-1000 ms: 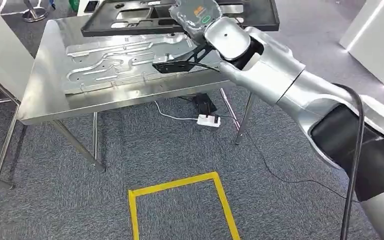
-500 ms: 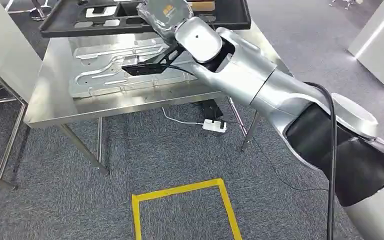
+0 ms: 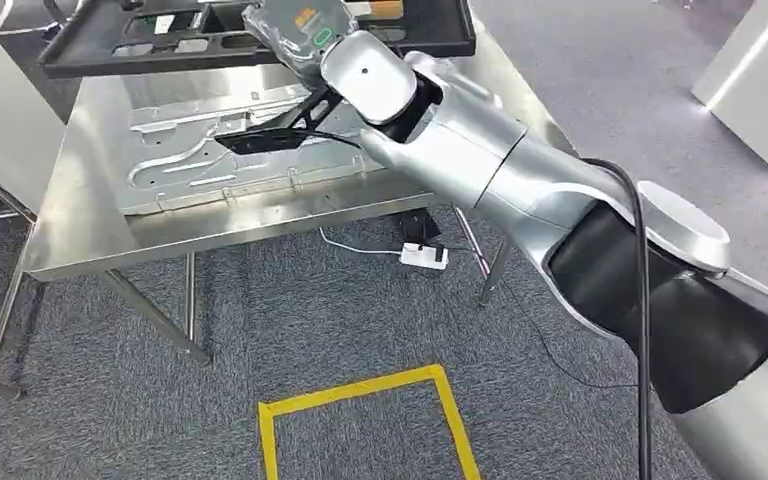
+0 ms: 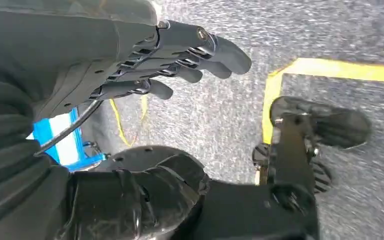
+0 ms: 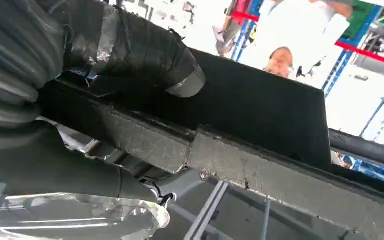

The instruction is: Take the parts from the cabinet and place them on the table.

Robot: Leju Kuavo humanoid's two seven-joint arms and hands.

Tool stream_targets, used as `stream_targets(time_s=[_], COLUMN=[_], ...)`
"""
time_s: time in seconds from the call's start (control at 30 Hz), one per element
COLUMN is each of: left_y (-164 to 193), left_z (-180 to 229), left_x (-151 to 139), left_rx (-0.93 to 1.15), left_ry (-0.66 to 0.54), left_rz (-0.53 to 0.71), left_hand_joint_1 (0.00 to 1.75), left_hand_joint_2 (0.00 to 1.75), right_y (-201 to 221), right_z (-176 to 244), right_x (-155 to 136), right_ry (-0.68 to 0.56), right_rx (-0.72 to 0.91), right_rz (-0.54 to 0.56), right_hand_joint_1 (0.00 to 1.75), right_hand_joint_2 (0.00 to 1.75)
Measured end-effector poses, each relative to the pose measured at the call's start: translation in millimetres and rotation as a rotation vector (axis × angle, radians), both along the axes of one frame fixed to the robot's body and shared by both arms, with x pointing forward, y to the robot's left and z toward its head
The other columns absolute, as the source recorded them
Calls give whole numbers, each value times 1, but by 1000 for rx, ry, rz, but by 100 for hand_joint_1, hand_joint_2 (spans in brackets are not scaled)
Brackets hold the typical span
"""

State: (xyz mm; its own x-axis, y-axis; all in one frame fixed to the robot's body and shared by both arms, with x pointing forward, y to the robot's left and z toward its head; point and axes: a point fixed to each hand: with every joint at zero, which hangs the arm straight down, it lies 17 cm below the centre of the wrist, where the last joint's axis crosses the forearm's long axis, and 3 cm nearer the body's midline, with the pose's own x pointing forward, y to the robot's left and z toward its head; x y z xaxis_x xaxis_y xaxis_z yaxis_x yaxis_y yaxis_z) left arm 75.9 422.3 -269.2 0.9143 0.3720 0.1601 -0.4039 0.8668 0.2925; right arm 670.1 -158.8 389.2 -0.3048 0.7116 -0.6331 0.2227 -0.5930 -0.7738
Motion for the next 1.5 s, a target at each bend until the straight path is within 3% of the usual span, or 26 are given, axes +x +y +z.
stream_targets(time_s=[0.77, 0.9, 1.5], left_y=[-2, -2, -6], left_z=[0, 0, -1], left_x=[5, 1, 3], left_rx=[4, 4, -9], left_ry=[-21, -12, -21], left_rz=[-11, 8, -16], left_hand_joint_1=[0, 0, 0], left_hand_joint_2=[175, 175, 175], right_y=[-8, -10, -29], right_z=[-27, -51, -79], right_x=[1, -2, -2], right_ry=[52, 92, 132], right_rx=[-15, -18, -9], right_rz=[-16, -19, -46], right_hand_joint_1=[175, 175, 175], right_hand_joint_2=[175, 175, 175])
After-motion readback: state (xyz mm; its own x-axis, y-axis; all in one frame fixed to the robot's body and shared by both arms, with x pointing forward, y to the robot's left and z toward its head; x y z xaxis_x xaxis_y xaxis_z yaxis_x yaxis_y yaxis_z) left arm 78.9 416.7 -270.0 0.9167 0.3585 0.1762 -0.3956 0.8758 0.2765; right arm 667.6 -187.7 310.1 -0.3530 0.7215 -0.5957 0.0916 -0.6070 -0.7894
